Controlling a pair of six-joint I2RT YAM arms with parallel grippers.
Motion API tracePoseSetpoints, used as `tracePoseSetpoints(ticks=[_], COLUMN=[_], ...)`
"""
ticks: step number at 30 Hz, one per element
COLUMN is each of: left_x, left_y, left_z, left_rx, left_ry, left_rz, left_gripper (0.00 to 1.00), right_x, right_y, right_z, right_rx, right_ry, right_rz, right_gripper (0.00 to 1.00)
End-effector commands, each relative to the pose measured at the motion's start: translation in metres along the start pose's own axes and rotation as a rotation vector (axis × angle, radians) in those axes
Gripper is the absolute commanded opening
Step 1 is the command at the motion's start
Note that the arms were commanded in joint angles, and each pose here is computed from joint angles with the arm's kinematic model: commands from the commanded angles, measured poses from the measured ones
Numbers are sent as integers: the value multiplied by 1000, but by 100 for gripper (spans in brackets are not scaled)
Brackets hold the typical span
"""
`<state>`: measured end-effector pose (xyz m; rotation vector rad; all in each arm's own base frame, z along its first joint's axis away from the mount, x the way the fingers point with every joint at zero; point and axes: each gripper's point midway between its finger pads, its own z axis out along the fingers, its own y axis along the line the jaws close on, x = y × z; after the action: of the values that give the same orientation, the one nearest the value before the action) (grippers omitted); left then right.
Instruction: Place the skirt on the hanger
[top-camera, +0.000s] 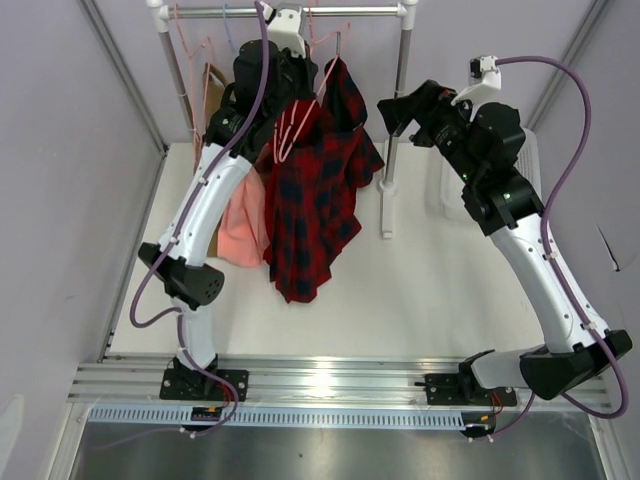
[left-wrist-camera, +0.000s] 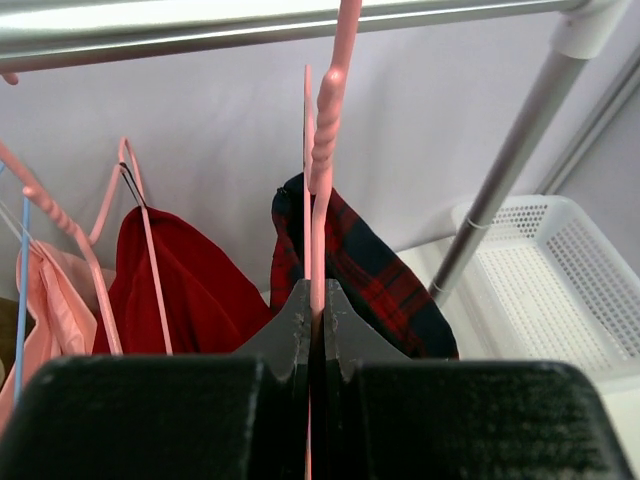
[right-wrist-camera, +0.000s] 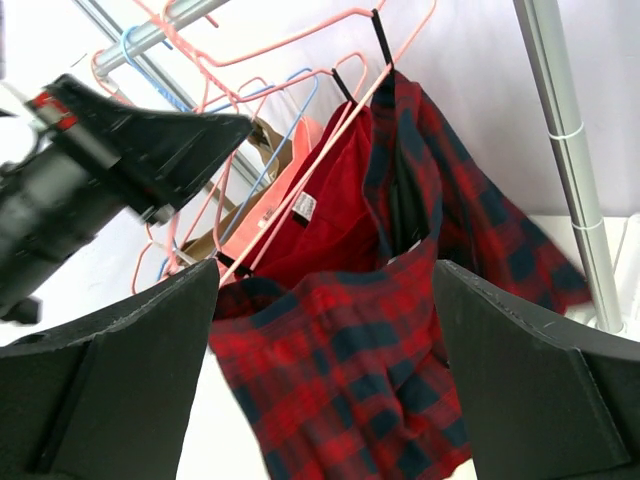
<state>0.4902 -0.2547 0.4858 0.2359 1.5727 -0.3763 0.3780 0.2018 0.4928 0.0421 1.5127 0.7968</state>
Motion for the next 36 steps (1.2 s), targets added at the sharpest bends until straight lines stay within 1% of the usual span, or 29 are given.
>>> tracePoseSetpoints(ticks=[1, 3, 4, 6, 18, 25, 26, 28, 29, 31, 34, 35, 36], left_x=[-71, -64, -67, -59, -42, -7, 4, 5, 12, 9, 6, 4, -7], left_y=[10, 12, 13, 14, 16, 12, 12, 6, 5, 1, -1, -2, -7], left_z=[-1, 9, 11, 19, 43, 59, 61, 58, 58, 50, 39, 36, 26], left_rx=[-12, -11, -9, -5, -7, 17, 17, 42, 50, 70, 82, 85, 116], left_ry=[-257, -258, -273, -261, -262, -178, -150, -146, -130, -122, -111, -110, -125], left_rz=[-9, -16, -23, -32, -92, -106, -107, -117, -120, -132, -140, -140, -138], left_gripper=[0, 0, 0, 0, 0, 0, 0, 0, 0, 0, 11, 21, 27], right_x=[-2, 1, 2, 3, 12, 18, 19, 20, 19, 20, 19, 19, 19], right_y=[0, 1, 0, -1, -3, -7, -7, -8, -8, -7, -9, -9, -9], right_z=[-5, -5, -5, -7, -7, -7, -8, -8, -8, -10, -12, -13, -14], right_rx=[2, -1, 0, 1, -5, 1, 2, 4, 3, 1, 6, 6, 2], right_ry=[-3, 9, 12, 16, 37, 45, 46, 47, 43, 48, 45, 45, 44], right_rz=[-22, -26, -30, -38, -38, -37, -37, -38, -38, -41, -35, -34, -30], right_gripper=[94, 94, 93, 93, 94, 94, 94, 94, 94, 94, 95, 95, 96])
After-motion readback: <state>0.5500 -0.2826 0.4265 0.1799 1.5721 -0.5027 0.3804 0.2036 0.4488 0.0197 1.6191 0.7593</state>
